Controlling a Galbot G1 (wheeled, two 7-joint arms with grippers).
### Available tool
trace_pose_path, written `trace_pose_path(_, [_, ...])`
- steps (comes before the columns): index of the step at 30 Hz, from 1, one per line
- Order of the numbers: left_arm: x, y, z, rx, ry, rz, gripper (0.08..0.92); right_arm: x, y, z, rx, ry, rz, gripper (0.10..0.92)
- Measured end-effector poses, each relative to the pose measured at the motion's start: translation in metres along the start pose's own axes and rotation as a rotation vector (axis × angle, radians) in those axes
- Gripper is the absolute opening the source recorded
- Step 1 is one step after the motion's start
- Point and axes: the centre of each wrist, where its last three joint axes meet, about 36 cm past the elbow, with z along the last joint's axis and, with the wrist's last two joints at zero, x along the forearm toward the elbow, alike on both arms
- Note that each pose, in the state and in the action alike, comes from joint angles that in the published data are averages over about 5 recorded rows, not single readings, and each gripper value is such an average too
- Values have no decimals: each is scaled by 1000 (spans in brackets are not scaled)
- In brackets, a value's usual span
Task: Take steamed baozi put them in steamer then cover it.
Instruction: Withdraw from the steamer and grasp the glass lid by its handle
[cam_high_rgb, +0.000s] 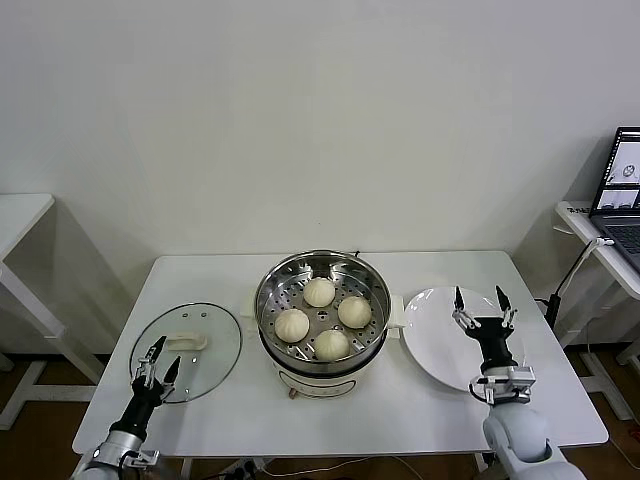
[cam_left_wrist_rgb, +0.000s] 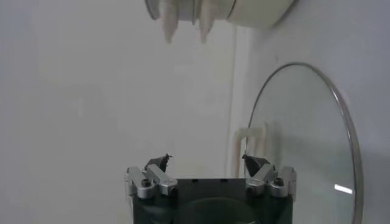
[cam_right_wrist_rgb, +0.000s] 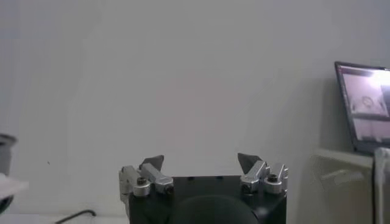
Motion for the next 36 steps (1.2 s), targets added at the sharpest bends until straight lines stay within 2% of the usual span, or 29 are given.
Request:
trace_pose_path(19, [-54, -11, 9, -27, 17, -13, 823, 20, 7, 16, 8, 29, 9, 823])
trace_pose_path(33, [-75, -15, 6, -24, 49, -19, 822, 24, 7, 19, 21, 30, 12, 823])
trace_pose_path(36, [-77, -16, 8, -29, 58, -10, 798, 22, 5, 17, 24, 23, 14, 823])
